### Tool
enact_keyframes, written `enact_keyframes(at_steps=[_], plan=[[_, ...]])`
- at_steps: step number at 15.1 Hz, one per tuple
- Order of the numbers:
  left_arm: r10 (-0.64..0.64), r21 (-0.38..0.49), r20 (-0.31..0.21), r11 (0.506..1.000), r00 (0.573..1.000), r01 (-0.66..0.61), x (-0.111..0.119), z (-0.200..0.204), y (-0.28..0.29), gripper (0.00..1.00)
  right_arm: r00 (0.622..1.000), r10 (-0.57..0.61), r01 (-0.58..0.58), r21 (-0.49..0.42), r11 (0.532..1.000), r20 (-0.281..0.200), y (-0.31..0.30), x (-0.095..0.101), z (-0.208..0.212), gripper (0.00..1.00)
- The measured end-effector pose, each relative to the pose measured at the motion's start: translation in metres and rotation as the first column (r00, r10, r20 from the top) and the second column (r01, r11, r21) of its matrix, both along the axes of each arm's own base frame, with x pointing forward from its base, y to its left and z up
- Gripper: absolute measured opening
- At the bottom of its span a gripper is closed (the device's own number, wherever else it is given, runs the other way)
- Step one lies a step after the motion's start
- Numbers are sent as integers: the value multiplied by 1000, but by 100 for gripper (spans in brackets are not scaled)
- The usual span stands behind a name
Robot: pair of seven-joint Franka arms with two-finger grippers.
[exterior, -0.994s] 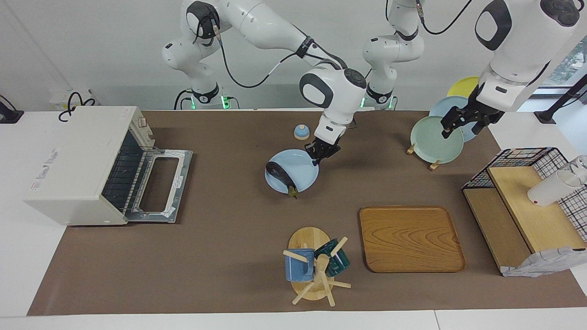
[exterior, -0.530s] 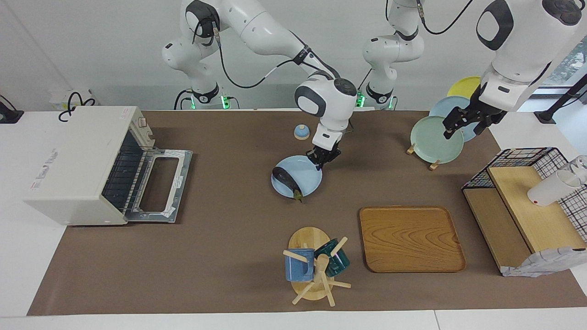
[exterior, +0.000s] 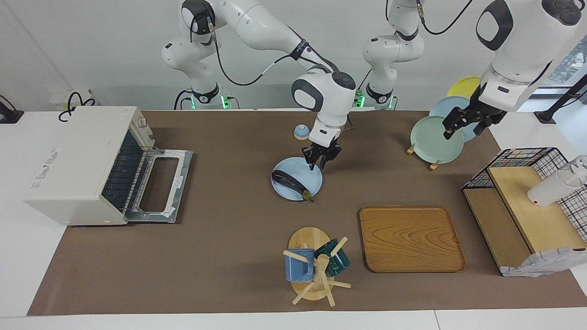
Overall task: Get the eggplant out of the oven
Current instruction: 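Lower the blue plate onto the table and open the right gripper, then withdraw the right gripper while the left gripper reaches the eggplant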
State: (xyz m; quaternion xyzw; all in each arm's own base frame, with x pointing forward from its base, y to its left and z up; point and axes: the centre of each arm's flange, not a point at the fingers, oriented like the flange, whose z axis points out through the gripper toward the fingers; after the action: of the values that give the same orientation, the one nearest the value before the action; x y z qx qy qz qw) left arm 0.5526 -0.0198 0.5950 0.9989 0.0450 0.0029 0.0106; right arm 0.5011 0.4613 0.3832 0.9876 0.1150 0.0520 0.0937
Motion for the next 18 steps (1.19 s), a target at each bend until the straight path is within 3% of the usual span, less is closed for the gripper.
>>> enact_keyframes(at_steps=[2, 5, 9, 14, 18], plan=[[49, -1, 1, 999, 999, -49, 1, -1, -5, 100, 999, -24, 22, -41, 999, -30, -59, 30, 39, 1], [138, -4, -1, 990, 990, -138, 1, -6, -30, 100, 991, -87, 78, -95, 992, -98, -158, 59, 67, 1], [281, -5, -10, 960, 960, -281, -6, -29, -105, 100, 966, -183, 155, -153, 976, -184, -233, 50, 13, 1], [507, -26, -12, 861, 862, -507, -37, -88, -224, 100, 973, -150, 123, -153, 981, -175, -317, 36, -55, 1], [660, -69, -22, 748, 751, -660, -47, -133, -293, 100, 977, -129, 101, -164, 981, -169, -345, 32, -62, 1]])
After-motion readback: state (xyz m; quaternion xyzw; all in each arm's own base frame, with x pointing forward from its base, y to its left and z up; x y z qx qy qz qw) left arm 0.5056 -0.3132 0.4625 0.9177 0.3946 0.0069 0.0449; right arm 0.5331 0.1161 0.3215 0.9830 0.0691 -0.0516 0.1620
